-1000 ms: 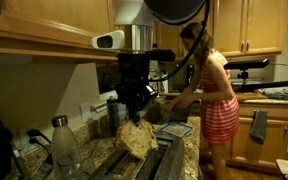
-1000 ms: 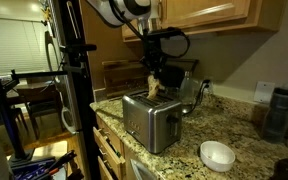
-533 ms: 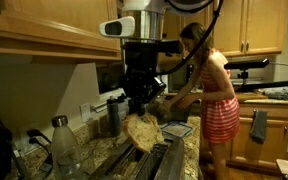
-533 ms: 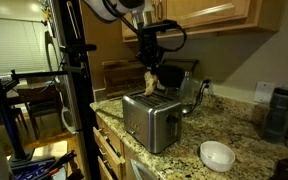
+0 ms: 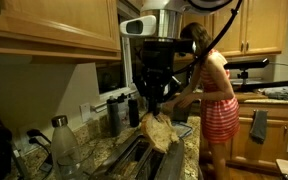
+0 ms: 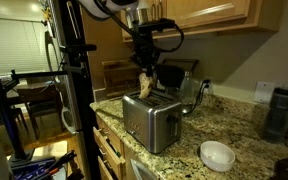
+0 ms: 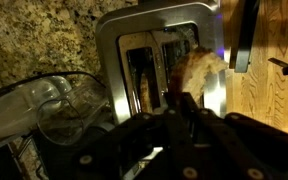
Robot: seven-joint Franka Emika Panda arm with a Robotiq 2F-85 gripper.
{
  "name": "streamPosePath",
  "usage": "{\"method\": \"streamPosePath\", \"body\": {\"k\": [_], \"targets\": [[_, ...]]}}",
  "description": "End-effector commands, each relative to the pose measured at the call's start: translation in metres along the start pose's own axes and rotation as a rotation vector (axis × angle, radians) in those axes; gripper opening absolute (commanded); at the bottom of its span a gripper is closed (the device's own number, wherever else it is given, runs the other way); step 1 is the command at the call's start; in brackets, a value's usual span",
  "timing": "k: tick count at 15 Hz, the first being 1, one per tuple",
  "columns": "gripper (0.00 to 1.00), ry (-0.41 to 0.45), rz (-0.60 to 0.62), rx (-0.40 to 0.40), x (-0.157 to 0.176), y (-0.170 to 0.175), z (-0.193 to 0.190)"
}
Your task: Take the slice of the bread at the left and place it in the top compartment of the toaster then take the remaining slice of bread and put it in the bottom compartment of the toaster
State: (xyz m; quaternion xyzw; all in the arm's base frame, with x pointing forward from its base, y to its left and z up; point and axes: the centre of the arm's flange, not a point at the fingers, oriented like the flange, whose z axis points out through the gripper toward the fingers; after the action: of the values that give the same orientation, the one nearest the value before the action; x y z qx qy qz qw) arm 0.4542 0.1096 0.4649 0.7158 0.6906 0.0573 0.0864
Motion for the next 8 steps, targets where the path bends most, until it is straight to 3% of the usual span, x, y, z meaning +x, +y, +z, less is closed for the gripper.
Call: {"method": "streamPosePath", "body": {"k": [1, 8], "targets": [[0.09, 0.026, -0.024, -0.019, -0.018, -0.022, -0.001], [0.09, 0.034, -0.055, -0.043, -0.015, -0.015, 0.010]]}}
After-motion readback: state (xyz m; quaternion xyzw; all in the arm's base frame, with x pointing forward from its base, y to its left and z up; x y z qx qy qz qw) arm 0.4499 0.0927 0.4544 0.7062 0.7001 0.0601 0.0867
